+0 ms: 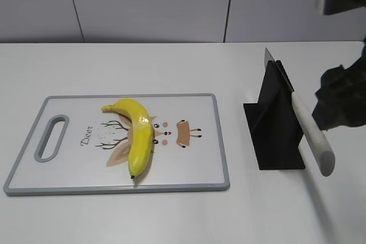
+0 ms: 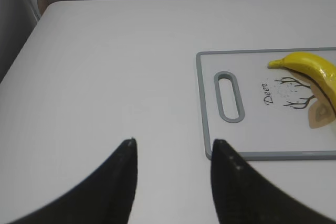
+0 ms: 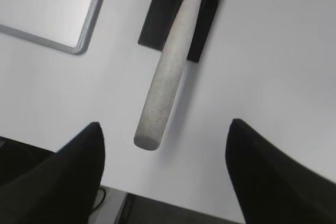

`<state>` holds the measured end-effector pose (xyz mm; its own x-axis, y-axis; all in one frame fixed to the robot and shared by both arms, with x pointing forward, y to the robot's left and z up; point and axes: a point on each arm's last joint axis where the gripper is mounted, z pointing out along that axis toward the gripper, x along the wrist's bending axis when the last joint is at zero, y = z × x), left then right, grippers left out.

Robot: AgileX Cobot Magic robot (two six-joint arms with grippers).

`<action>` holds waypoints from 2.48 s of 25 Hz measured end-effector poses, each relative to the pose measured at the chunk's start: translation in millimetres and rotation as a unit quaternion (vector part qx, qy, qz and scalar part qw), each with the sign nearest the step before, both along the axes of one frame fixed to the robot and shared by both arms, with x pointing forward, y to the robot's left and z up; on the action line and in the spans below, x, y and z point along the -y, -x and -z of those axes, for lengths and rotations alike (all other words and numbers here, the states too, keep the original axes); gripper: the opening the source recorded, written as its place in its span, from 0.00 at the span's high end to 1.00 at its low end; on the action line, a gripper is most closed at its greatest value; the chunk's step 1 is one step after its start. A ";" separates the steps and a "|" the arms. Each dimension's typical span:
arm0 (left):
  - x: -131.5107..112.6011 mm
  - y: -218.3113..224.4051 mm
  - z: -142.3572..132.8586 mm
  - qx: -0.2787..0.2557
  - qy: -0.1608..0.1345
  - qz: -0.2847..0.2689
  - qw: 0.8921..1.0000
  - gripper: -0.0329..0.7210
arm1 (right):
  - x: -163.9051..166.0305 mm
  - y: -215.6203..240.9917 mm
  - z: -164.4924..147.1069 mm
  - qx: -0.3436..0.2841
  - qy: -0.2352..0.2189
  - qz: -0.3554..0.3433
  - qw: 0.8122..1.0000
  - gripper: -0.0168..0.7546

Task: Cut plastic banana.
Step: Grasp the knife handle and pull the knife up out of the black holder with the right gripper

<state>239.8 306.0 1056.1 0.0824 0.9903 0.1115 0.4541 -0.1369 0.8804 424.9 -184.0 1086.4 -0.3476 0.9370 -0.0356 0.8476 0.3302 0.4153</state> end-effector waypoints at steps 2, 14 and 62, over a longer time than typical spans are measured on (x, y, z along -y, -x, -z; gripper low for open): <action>0.0 0.0 0.0 0.000 0.000 0.000 1.000 0.38 | -6.5 -10.1 15.1 -0.047 0.020 0.024 0.998 0.27; 0.0 0.0 0.0 0.000 0.000 0.000 1.000 0.38 | -19.3 -46.1 67.9 -0.117 0.048 0.077 0.989 0.27; 0.0 0.0 0.0 0.000 0.000 0.000 1.000 0.45 | 15.0 -11.6 -0.3 -0.021 -0.026 0.091 0.995 0.76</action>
<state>239.8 306.0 1056.1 0.0822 0.9903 0.1118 0.4541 -0.1371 0.8803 436.5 -198.9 1086.7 -0.1713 0.9849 0.0264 0.9085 0.1476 0.3910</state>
